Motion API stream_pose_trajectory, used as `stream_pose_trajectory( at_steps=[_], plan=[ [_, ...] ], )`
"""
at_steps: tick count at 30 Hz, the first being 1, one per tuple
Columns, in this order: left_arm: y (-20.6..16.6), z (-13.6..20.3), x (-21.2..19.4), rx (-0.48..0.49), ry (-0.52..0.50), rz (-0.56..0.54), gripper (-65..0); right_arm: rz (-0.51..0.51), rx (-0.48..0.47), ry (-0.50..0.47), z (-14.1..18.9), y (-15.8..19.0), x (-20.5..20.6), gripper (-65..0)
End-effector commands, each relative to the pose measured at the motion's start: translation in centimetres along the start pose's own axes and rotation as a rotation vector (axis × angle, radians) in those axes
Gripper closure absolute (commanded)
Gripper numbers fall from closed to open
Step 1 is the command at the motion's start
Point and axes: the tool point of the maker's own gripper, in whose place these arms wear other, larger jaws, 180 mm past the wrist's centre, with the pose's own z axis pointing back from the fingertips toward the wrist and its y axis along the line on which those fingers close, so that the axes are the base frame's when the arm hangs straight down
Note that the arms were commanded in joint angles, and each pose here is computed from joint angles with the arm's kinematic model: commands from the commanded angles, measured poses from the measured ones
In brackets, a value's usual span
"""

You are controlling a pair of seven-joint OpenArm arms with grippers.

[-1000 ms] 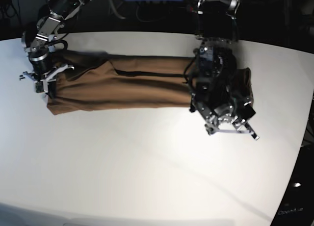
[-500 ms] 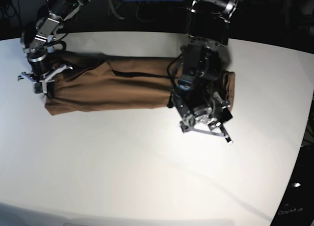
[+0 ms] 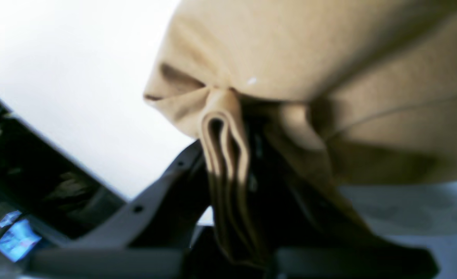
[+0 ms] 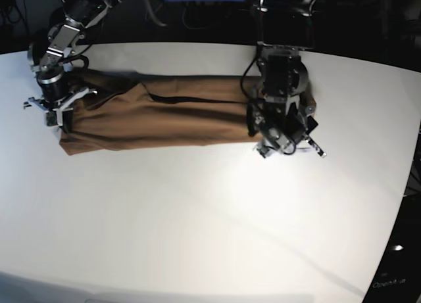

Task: Fold the T-shirt properly
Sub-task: 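Carry the held end toward the right gripper with the left gripper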

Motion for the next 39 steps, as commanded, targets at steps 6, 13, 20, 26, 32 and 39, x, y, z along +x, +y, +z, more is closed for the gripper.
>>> stream_pose_trajectory(
  at_steps=[6, 13, 20, 26, 32, 39],
  plan=[
    [4.8, 0.9, 0.0, 0.024, -0.026, 0.178, -2.3, 0.051, 0.011, 0.141, 0.4, 0.0, -2.8, -0.3],
    [7.6, 0.8, 0.7, 0.007, -0.032, 0.268, -2.3, 0.065, 0.012, 0.160, 0.6, 0.0, -3.3, -0.3],
    [7.3, -0.8, -0.1, -0.060, 0.010, 0.312, -2.3, 0.067, 0.011, 0.164, 0.8, -0.1, -3.5, -0.3],
    [8.3, -1.0, -0.2, -0.069, -0.021, 0.377, -2.3, 0.067, 0.009, 0.176, 0.6, -0.2, -3.5, -0.3],
    [8.6, -1.0, 0.4, -0.061, -0.066, 0.385, -2.3, 0.080, -0.013, 0.207, 0.0, -1.6, -3.1, -0.3],
    [7.8, -0.5, 2.8, -0.139, -0.194, 0.415, -2.3, 0.090, -0.030, 0.234, -0.8, -2.6, -2.4, -0.3]
  ],
)
